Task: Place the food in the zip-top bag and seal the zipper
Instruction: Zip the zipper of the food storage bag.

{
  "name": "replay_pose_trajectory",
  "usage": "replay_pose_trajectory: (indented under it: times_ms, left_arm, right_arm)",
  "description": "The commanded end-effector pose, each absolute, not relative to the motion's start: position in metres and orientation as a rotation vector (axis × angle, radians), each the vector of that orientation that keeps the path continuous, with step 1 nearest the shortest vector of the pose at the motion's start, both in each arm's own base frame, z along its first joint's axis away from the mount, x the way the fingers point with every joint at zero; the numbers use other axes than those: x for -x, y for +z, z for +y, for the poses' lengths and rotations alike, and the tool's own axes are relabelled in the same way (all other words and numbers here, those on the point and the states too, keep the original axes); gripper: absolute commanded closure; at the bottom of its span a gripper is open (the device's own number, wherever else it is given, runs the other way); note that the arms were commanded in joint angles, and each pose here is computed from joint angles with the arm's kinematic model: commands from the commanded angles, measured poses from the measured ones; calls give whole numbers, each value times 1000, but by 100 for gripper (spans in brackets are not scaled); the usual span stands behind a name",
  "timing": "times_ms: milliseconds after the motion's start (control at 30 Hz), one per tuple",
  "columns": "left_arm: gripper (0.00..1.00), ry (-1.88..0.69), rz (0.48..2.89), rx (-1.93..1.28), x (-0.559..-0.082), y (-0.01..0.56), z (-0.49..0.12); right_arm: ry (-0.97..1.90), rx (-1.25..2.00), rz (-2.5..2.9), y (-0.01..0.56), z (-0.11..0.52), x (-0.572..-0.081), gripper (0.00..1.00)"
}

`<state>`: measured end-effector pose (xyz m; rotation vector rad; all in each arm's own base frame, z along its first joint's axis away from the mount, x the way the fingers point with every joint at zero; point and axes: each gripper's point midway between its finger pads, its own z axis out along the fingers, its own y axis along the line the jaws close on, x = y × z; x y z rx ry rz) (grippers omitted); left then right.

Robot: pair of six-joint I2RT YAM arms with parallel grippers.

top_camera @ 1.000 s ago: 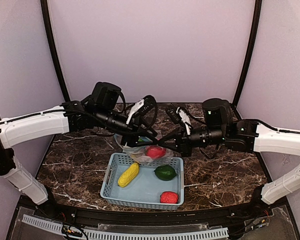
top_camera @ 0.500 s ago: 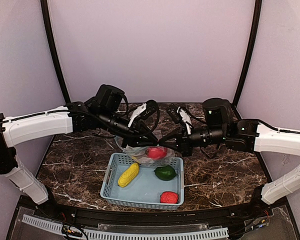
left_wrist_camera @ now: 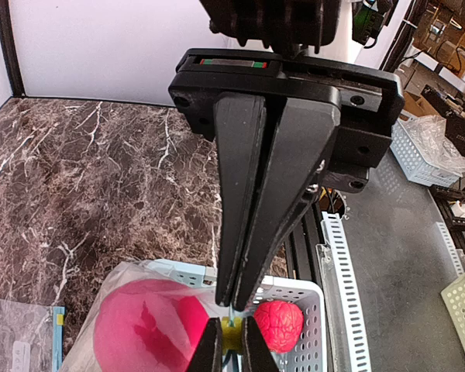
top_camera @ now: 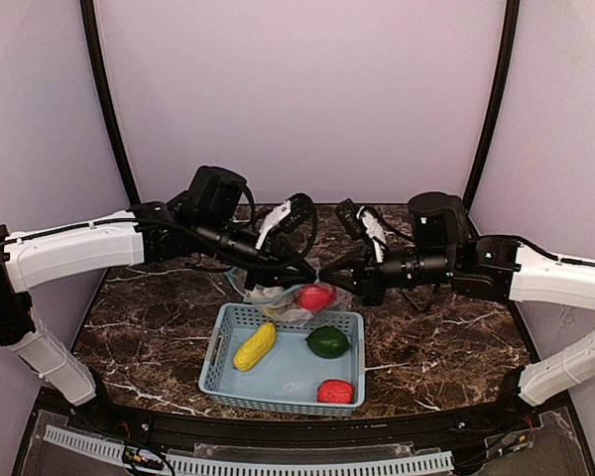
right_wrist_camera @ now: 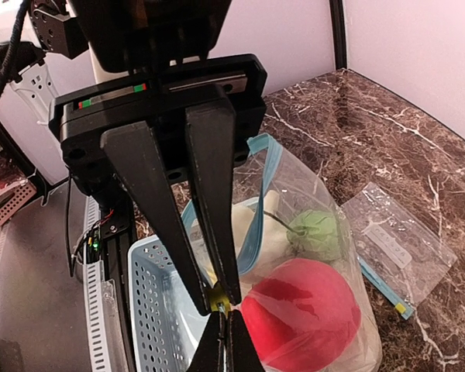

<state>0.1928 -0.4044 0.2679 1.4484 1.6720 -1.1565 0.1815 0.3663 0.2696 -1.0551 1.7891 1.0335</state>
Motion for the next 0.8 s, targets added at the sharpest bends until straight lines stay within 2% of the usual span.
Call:
replay_pose_trajectory:
  times_ms: [0,767]
  left_arm:
    - [99,-1116,1679,-1446,-191,274,-394]
    - [99,-1000,1697,-1454,-201,270,-388]
  right_arm:
    - [949,956,1709,301,352,-197,100]
    - [752,841,1719,319,323,-225,100]
